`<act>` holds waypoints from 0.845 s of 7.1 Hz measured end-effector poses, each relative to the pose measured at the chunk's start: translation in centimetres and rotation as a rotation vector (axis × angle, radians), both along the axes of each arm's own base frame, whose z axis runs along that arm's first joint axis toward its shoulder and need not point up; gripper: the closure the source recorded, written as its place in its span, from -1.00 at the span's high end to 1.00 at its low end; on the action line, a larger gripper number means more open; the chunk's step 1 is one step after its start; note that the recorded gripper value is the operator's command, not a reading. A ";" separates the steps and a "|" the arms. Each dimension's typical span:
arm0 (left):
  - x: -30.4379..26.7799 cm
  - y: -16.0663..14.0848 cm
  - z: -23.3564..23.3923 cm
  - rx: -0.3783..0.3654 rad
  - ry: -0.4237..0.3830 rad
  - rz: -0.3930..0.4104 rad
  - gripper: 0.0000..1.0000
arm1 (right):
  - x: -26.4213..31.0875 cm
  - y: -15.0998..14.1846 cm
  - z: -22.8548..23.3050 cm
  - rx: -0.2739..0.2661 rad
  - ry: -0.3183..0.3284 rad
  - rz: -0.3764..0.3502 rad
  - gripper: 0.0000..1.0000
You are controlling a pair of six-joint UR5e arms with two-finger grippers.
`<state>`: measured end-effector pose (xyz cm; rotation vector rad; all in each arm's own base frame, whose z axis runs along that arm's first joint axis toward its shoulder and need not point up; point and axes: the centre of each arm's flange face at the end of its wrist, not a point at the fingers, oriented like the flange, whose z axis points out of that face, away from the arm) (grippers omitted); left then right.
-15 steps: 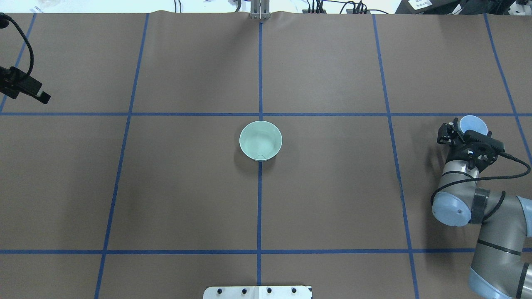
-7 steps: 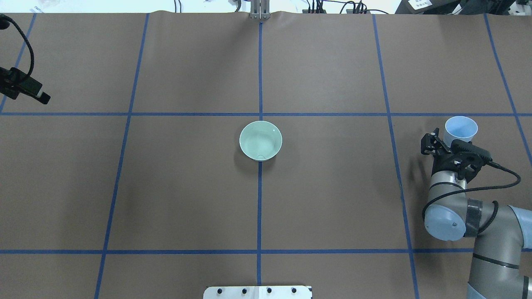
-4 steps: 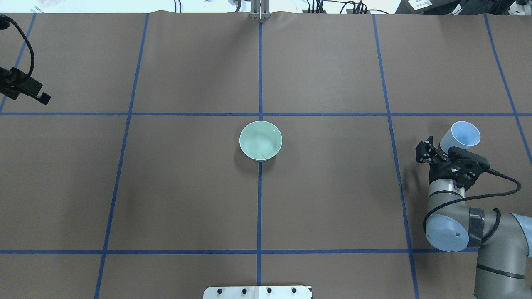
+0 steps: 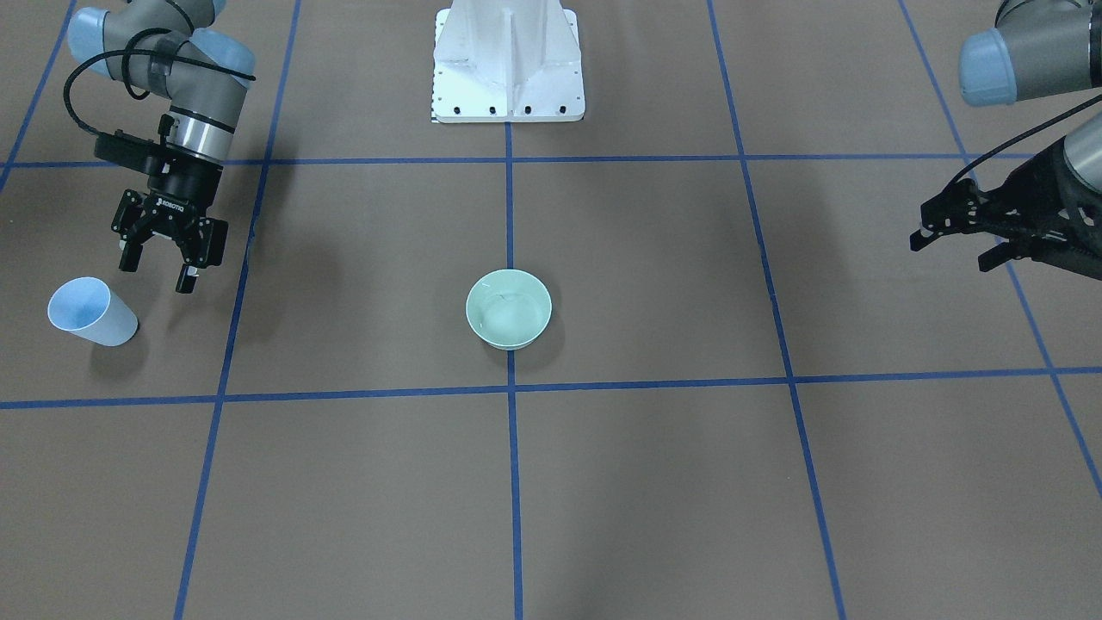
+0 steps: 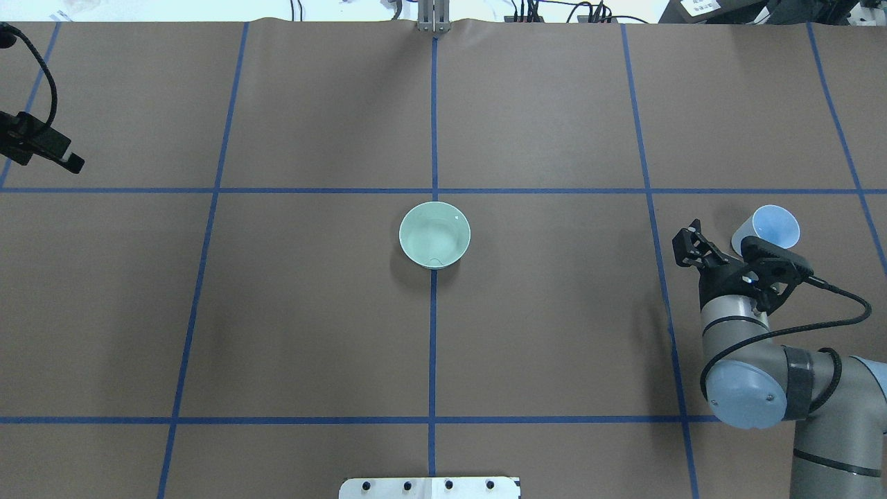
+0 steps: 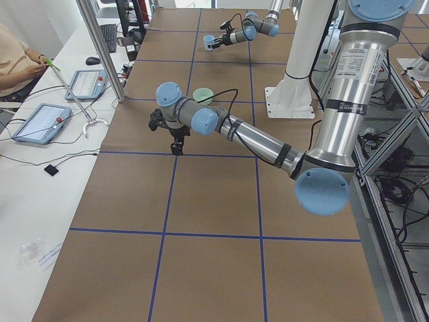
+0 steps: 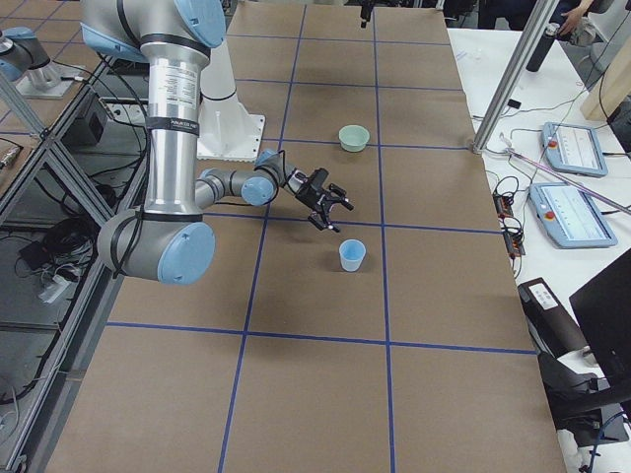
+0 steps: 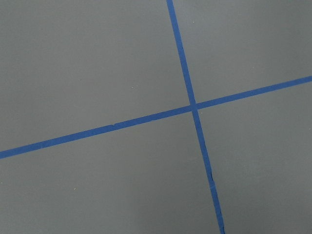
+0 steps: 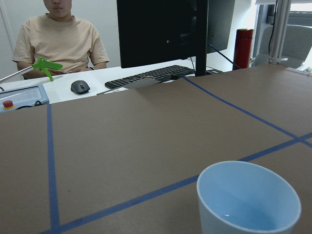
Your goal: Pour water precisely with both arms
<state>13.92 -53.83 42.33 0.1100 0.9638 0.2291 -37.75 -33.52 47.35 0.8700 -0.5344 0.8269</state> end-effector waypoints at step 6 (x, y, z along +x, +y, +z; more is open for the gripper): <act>0.2 -0.5 -1.9 -0.018 0.011 -0.037 1.00 | 4.5 -11.7 -12.2 -0.115 -0.038 -0.289 1.00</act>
